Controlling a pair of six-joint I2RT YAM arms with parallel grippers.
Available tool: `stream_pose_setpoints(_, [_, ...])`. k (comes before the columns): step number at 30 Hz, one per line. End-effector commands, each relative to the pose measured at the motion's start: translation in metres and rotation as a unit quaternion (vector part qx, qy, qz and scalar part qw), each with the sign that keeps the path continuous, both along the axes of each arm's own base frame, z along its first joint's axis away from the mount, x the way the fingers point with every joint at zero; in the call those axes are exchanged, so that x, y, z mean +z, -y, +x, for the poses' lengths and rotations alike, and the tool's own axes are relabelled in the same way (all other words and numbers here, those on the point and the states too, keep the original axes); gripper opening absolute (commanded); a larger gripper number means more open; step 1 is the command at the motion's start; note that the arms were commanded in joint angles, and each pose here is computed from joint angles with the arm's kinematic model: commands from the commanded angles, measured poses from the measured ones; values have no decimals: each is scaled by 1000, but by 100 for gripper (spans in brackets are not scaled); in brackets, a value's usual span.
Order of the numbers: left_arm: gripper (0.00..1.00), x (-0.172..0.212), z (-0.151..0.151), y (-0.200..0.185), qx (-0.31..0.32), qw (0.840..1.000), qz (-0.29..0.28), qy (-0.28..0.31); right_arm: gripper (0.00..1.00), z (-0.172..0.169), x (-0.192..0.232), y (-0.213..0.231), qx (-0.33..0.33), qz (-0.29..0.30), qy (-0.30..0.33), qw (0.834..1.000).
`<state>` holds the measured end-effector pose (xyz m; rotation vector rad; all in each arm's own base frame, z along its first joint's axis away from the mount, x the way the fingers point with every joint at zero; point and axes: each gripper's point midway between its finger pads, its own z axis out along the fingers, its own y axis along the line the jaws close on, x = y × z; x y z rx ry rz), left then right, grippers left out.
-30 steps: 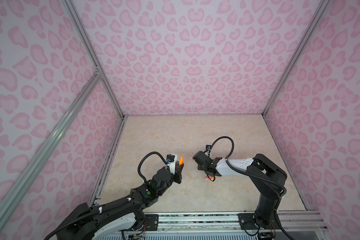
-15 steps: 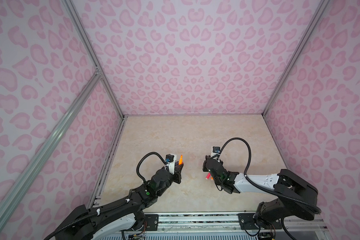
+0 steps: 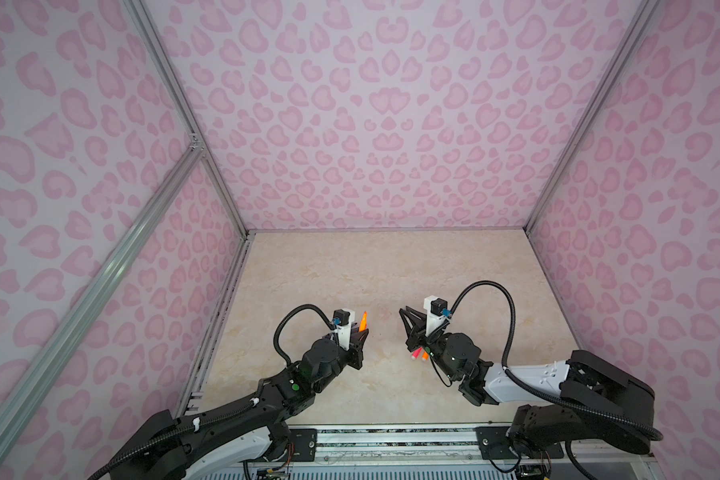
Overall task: Insert the pens into the pen caps
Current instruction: 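Close the right gripper on the cap and lift it toward the orange marker, then push the held cap down onto the orange marker tip with the right gripper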
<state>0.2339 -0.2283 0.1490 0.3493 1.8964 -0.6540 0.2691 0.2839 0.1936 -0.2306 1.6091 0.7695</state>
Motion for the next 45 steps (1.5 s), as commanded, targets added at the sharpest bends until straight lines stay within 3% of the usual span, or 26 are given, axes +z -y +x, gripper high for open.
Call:
stream_pose_setpoints(1, [3,8,-5,11,-33,999,-16,7,8,-10,23,-7,44,47,23,998])
stream_pose_setpoints(4, [3,11,-10,18,-57,998,-23,7,9,-10,30,-7,46,70,15,996])
stream_pose_setpoints(9, [3,16,-21,28,-98,995,-35,7,0,-7,36,-21,54,59,-29,996])
stream_pose_setpoints(18, [3,28,-39,36,-148,987,-58,18,4,-18,45,-31,86,95,-45,991])
stream_pose_setpoints(27, [3,35,-38,33,-135,988,-78,16,4,-24,48,-50,120,116,-44,985])
stream_pose_setpoints(45, [3,37,-37,31,-125,988,-84,15,5,-29,62,-56,127,131,-23,983])
